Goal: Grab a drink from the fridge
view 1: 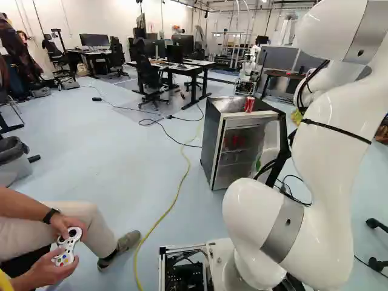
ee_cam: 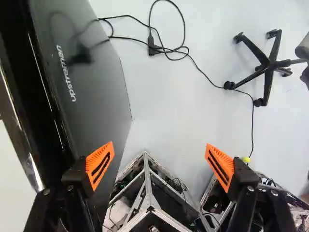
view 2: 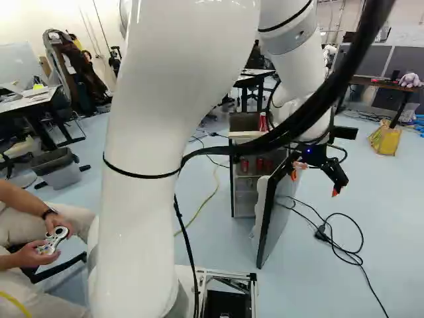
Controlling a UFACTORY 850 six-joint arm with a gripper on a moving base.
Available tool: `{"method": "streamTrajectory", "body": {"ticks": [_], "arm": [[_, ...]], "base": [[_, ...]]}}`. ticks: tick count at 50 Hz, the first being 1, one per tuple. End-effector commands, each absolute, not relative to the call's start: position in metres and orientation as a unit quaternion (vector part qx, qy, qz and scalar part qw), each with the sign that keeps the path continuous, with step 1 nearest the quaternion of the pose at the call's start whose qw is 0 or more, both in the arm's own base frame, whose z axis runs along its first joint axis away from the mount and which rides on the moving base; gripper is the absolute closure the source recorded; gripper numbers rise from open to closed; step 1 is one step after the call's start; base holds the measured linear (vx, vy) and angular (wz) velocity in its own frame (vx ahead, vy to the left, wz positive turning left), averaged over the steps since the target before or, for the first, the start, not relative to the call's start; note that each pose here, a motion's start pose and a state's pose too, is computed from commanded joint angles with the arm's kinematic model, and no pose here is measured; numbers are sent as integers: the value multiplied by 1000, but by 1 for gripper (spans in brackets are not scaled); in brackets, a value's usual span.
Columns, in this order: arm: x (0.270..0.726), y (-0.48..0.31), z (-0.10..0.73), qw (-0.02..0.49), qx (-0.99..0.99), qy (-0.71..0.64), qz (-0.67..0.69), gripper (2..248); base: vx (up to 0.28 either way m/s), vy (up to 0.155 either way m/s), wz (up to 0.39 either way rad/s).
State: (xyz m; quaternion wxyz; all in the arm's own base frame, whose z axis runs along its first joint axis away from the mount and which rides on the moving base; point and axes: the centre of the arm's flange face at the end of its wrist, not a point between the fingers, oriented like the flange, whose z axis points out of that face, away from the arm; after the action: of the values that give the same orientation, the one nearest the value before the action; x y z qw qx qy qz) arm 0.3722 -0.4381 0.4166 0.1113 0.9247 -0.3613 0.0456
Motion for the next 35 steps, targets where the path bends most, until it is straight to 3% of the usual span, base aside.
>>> {"method": "streamTrajectory", "body": {"ticks": [35], "arm": [[374,-374,416,102,941,-321,36,3]], "base": [[0,0,0]]}}
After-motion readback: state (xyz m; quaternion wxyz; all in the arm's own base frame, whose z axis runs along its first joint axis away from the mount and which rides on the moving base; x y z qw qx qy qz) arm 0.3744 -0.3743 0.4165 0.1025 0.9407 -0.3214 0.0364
